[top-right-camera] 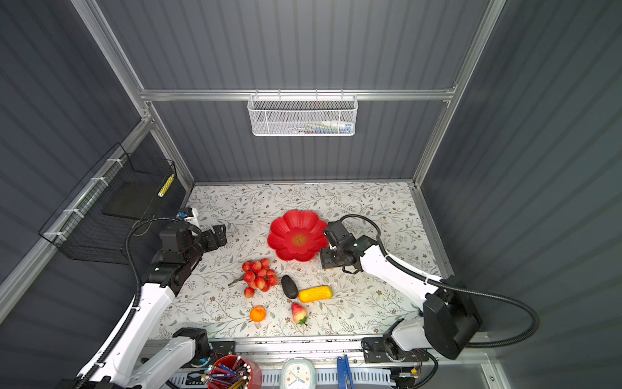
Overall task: Place and organize the fake fruits in the fruit bowl
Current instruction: 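Drop the persimmon into the red bowl while the left arm moves toward the fruits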
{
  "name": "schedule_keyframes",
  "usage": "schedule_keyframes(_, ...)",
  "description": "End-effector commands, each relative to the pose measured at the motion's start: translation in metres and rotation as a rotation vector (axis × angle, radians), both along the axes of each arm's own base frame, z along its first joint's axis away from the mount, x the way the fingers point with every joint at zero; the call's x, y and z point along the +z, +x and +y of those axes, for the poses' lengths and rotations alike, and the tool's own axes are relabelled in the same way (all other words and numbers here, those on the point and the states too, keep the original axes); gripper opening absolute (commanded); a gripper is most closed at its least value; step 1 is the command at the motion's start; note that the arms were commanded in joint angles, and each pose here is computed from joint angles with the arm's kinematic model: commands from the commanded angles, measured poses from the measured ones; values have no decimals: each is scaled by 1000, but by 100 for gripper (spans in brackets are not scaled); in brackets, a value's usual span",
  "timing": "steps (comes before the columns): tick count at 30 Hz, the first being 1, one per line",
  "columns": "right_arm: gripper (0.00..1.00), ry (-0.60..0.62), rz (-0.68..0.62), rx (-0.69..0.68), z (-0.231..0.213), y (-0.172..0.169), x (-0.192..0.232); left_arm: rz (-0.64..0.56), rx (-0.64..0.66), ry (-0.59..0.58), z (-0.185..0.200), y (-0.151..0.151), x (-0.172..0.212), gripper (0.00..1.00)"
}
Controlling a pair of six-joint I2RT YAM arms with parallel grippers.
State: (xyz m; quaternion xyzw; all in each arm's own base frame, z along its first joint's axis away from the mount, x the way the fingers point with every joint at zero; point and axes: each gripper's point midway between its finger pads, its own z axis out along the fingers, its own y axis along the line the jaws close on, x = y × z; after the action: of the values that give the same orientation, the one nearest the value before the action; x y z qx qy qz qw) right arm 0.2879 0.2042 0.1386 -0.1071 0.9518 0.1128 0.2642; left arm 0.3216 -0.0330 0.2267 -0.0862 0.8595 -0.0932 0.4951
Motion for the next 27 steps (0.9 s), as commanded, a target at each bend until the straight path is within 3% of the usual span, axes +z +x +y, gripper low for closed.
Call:
schedule_keyframes(1,52,-5,-93,22,13,27,24,32,-67,-54,-12,-10,8,92)
schedule_keyframes(6,52,28,-136,72,55,74,27,139,-197,-143,-39,-24,1,89)
schedule_keyframes(12,52,-39,-109,130,88,118,-12,326,-289,-204,-57,-46,-20,85)
schedule_keyframes(21,53,-81,-48,123,96,153,-66,423,-363,-296,-75,-61,-39,82)
schedule_keyframes(27,64,-78,-20,87,90,161,-82,513,-382,-325,-80,-68,-52,80)
